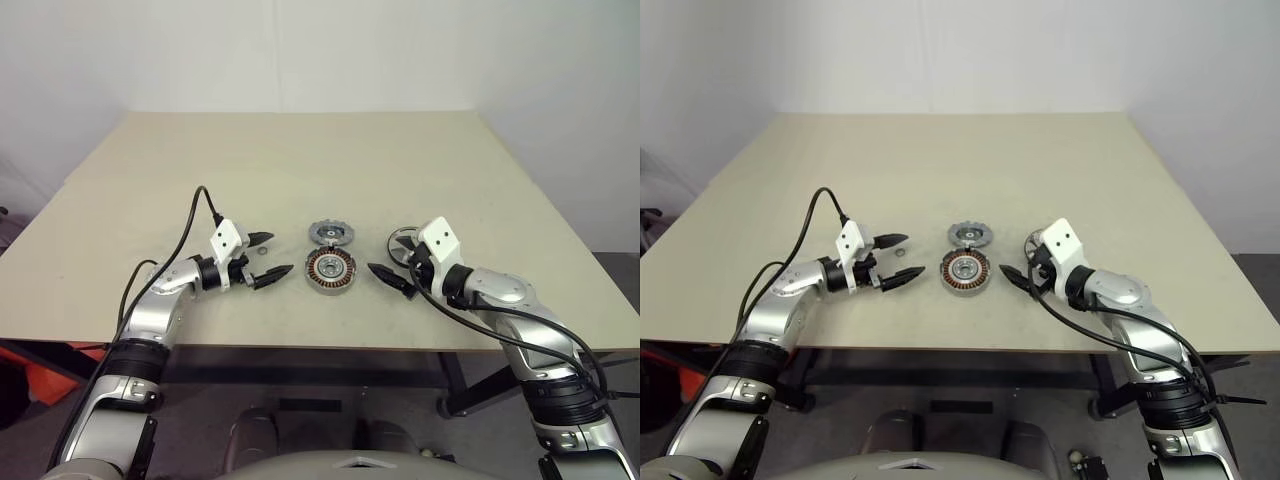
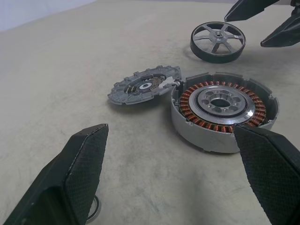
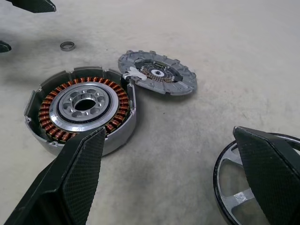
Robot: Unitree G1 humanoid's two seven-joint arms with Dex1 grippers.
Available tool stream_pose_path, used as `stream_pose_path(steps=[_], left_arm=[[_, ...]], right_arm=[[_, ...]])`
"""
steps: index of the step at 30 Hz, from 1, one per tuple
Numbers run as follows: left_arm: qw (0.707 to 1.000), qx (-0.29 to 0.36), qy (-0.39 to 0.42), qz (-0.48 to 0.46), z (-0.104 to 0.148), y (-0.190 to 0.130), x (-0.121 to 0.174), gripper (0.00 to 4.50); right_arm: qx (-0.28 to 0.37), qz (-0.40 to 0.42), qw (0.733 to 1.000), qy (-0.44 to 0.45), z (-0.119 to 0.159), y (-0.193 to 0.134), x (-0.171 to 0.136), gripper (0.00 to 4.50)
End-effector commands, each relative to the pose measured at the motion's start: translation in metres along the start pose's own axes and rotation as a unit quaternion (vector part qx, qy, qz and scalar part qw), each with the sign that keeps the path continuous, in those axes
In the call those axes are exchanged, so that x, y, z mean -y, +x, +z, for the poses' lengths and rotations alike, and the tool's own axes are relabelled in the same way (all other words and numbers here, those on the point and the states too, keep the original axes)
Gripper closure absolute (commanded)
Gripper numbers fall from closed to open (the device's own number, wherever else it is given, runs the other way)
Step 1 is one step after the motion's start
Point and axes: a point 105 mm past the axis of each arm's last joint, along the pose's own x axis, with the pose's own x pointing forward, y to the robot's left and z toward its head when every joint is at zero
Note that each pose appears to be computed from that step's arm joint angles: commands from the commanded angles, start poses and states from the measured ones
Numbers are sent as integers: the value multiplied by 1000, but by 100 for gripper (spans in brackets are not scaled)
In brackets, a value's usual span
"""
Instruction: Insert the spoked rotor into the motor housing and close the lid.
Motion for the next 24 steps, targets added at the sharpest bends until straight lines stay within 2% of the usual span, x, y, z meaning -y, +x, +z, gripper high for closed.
stream_pose_path(steps=[1,24], left_arm=[[1000,10,20,3,9,-1,-2,0],[1000,11,24,5,11,0,-3,0]], right_arm=[[20,-6,1000,-19,13,2,3,2],[21,-14,999,-30,13,4,5,2]])
